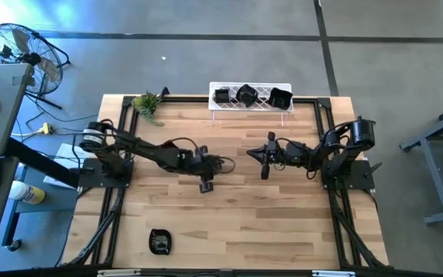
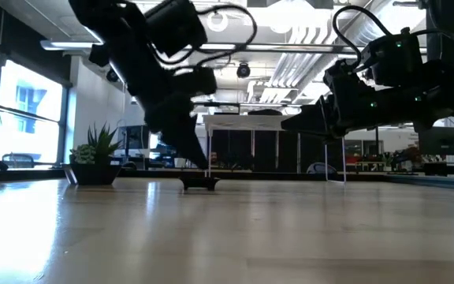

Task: Pick & Place Mini shaped plates
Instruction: Stack the square plate on top of the stacked square plates on the shelf

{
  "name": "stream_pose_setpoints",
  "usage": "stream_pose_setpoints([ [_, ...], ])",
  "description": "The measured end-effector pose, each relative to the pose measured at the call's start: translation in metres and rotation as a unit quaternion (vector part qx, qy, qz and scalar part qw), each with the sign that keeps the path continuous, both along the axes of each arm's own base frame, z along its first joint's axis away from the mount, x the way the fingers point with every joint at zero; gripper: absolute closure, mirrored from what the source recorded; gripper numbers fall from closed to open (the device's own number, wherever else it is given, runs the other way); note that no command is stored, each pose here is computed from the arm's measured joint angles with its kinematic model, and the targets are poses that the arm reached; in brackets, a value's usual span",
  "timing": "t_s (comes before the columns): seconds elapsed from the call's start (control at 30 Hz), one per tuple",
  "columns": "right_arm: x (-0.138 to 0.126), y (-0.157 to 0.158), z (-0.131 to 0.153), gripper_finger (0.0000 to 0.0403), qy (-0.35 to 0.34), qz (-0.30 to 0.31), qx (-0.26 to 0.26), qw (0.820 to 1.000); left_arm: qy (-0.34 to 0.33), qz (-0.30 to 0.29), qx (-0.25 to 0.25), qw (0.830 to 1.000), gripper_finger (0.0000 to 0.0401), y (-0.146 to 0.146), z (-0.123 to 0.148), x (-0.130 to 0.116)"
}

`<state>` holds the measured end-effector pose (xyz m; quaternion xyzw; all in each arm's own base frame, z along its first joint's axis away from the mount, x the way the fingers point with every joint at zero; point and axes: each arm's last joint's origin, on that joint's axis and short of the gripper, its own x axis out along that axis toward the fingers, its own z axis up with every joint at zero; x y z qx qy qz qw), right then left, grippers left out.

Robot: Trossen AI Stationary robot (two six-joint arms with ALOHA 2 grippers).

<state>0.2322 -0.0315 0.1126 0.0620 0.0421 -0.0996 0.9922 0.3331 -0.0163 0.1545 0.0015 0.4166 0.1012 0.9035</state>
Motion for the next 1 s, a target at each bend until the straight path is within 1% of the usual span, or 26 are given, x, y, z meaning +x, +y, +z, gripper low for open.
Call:
stream_pose_setpoints([
  [0.1, 0.0000, 0.0000, 0.0000, 0.0401, 0.000, 0.000, 0.000, 1.000, 0.016, 0.009, 0.010, 1.000, 0.0295, 0.0007, -0.0079, 0.0000],
  [0.37, 0.0001, 0.0000, 0.0001, 0.0400, -0.001, 0.000, 0.000, 1.000, 0.014, 0.026, 0.030, 0.999, 0.0296, 0.0030, -0.0088, 0.0008],
  [0.43, 0.0001, 0.0000, 0.0002, 0.0401, -0.001, 0.000, 0.000, 1.000, 0.017, 0.022, 0.028, 0.999, 0.0306, 0.0028, -0.0090, 0.0006],
  [0.57, 0.0001, 0.0000, 0.0002, 0.0398, -0.001, 0.000, 0.000, 1.000, 0.018, 0.002, 0.006, 1.000, 0.0342, 0.0011, -0.0093, 0.0008],
  [0.63, 0.0001, 0.0000, 0.0002, 0.0397, -0.001, 0.000, 0.000, 1.000, 0.016, 0.006, 0.007, 1.000, 0.0354, 0.0001, -0.0092, 0.0009],
  [0.7, 0.0001, 0.0000, 0.0002, 0.0398, -0.001, 0.000, 0.000, 1.000, 0.016, 0.014, 0.017, 1.000, 0.0357, -0.0005, -0.0091, 0.0006],
  [0.8, 0.0001, 0.0000, 0.0002, 0.0401, -0.001, 0.000, 0.000, 1.000, 0.014, 0.025, 0.027, 0.999, 0.0347, 0.0005, -0.0088, 0.0007],
  [1.0, 0.0002, 0.0000, 0.0002, 0.0397, -0.001, 0.000, 0.000, 1.000, 0.016, 0.024, 0.026, 0.999, 0.0298, 0.0005, -0.0091, 0.0005],
])
